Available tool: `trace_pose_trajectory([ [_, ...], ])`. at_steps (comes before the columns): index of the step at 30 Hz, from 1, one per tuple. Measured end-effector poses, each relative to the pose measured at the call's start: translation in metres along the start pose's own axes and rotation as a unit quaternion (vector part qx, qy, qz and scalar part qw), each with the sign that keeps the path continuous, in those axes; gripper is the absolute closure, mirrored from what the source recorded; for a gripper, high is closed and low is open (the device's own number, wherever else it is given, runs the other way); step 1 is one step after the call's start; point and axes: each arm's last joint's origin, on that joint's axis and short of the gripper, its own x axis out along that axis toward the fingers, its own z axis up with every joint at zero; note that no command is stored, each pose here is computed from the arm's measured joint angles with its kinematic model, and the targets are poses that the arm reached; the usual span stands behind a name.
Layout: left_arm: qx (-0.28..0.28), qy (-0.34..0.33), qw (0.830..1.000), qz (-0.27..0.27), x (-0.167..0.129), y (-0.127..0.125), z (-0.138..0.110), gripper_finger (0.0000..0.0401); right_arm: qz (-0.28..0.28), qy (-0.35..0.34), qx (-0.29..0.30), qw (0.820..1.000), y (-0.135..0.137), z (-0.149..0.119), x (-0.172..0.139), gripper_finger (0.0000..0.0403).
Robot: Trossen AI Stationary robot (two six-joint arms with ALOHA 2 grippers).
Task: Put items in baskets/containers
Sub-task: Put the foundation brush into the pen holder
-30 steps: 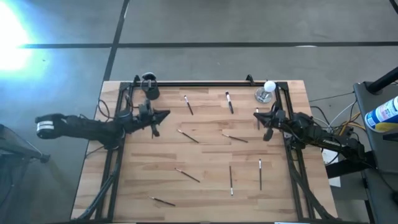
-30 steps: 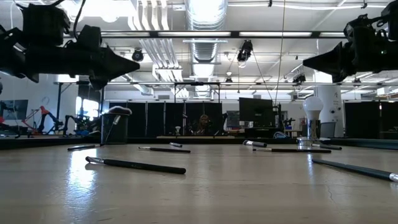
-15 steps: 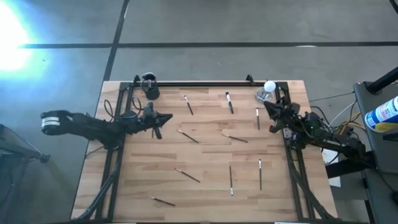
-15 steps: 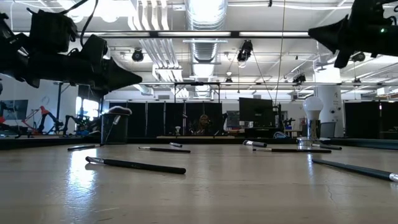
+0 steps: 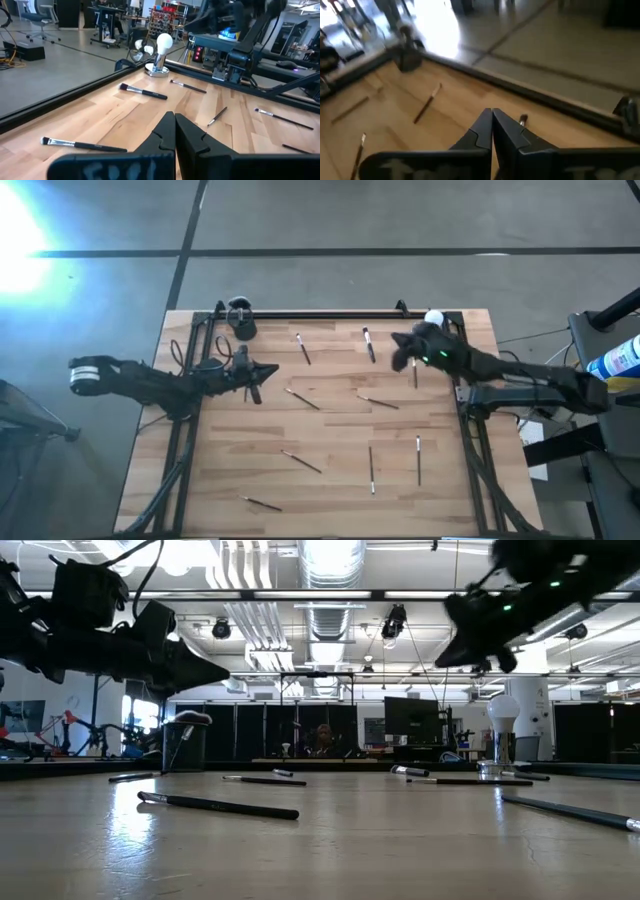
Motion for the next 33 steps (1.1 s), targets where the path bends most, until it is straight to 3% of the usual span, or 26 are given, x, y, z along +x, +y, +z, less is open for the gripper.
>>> trace_pose_trajectory([
  [5, -0.003, 0.002, 1.0, 0.0, 0.0, 0.0, -0.001, 0.0401, -0.009, 0.132, 0.009, 0.991, -0.005, 0.011, 0.051, 0.0394],
  [12, -0.013, 0.006, 1.0, 0.001, 0.001, 0.0, -0.002, 0.0401, -0.076, 0.257, 0.007, 0.963, -0.015, 0.011, 0.115, 0.0389],
  [19, -0.016, 0.014, 1.0, 0.002, 0.001, 0.001, -0.004, 0.0401, -0.098, 0.35, 0.007, 0.932, -0.021, 0.009, 0.166, 0.0323],
  [22, -0.018, 0.015, 1.0, 0.003, 0.001, 0.001, -0.004, 0.0401, -0.11, 0.373, 0.002, 0.922, -0.027, 0.008, 0.183, 0.0292],
  [26, -0.021, 0.015, 1.0, 0.003, 0.001, 0.001, -0.004, 0.0401, -0.12, 0.369, 0.016, 0.922, -0.036, 0.011, 0.198, 0.0264],
  [33, -0.022, 0.019, 1.0, 0.003, 0.0, 0.001, -0.005, 0.0401, -0.137, 0.362, 0.045, 0.921, -0.051, 0.008, 0.222, 0.0264],
])
